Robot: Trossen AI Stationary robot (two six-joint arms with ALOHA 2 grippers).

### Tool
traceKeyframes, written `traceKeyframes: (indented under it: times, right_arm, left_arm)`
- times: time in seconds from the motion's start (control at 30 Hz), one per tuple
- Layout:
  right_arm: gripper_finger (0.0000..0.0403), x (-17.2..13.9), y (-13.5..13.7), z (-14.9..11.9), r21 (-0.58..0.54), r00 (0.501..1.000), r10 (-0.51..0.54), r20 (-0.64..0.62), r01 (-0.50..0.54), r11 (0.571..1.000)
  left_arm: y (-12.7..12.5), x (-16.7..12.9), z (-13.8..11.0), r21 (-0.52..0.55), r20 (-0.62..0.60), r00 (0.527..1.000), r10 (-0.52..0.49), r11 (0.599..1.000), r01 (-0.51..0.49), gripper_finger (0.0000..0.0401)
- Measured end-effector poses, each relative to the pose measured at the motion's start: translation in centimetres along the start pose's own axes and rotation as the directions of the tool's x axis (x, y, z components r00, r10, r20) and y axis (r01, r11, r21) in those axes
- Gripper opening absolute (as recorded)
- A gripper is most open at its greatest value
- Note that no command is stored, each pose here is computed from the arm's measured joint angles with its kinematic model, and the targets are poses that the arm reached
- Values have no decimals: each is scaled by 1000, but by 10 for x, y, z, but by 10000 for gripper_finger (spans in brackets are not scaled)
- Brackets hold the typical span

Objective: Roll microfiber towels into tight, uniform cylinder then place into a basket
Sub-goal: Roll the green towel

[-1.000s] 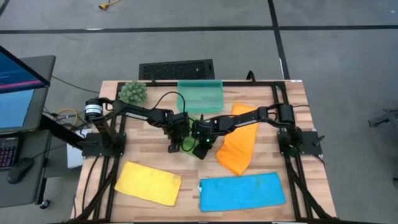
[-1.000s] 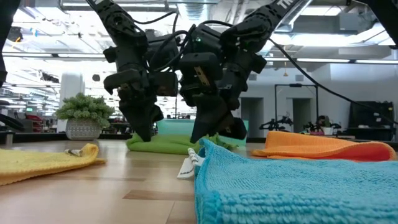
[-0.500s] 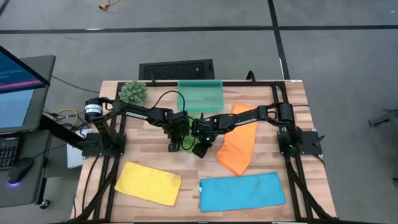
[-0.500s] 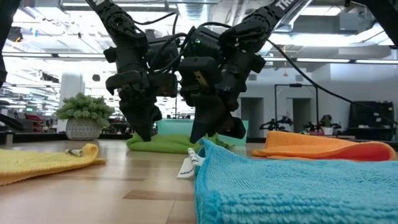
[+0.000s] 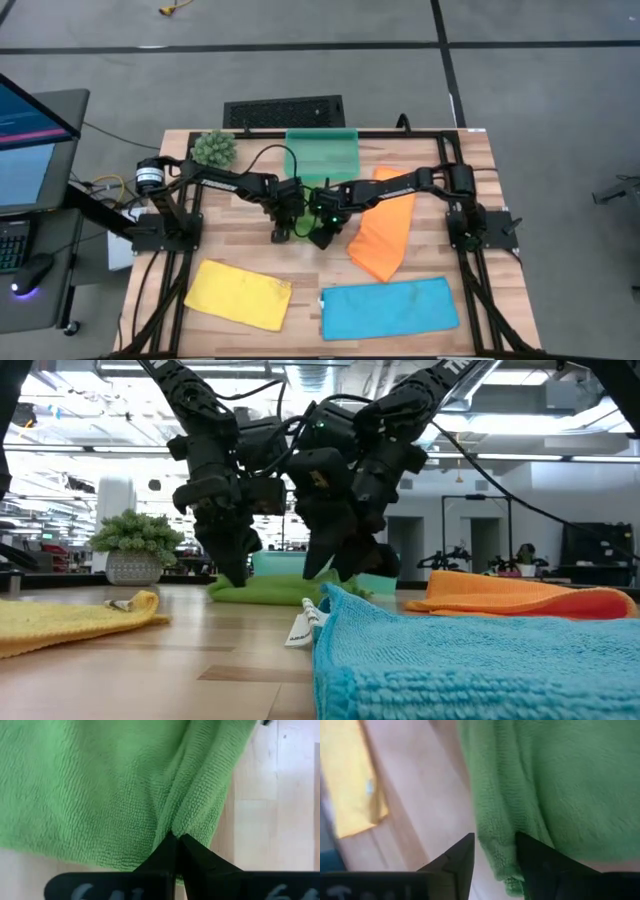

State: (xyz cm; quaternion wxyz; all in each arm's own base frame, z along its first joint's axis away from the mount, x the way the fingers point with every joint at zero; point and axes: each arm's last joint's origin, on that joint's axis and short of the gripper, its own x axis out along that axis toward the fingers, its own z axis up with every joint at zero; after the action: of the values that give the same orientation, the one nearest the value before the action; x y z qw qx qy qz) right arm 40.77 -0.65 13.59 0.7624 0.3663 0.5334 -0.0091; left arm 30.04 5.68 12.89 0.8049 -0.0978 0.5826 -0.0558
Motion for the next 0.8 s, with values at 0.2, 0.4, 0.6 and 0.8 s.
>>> traceKeyframes:
  times: [0.2, 0.4, 0.6, 0.8]
  right_arm:
    - [149, -11, 0, -4, -51, 994, -111, 26, 112, 992]
    - [130, -14, -3, -3, -21, 994, -110, 18, 111, 994]
    - [122, -19, -1, -4, -5, 994, -111, 14, 111, 994]
    - [122, -24, -3, -6, -38, 987, -162, 8, 163, 986]
  left_arm:
    - [-1, 0, 2, 21, 19, 1000, 6, 1000, -6, 0]
    - [0, 0, 2, 20, 19, 1000, 20, 1000, -20, 0]
    - [0, 0, 2, 21, 18, 999, 26, 999, -26, 0]
    - [0, 0, 2, 22, 19, 999, 28, 999, -28, 0]
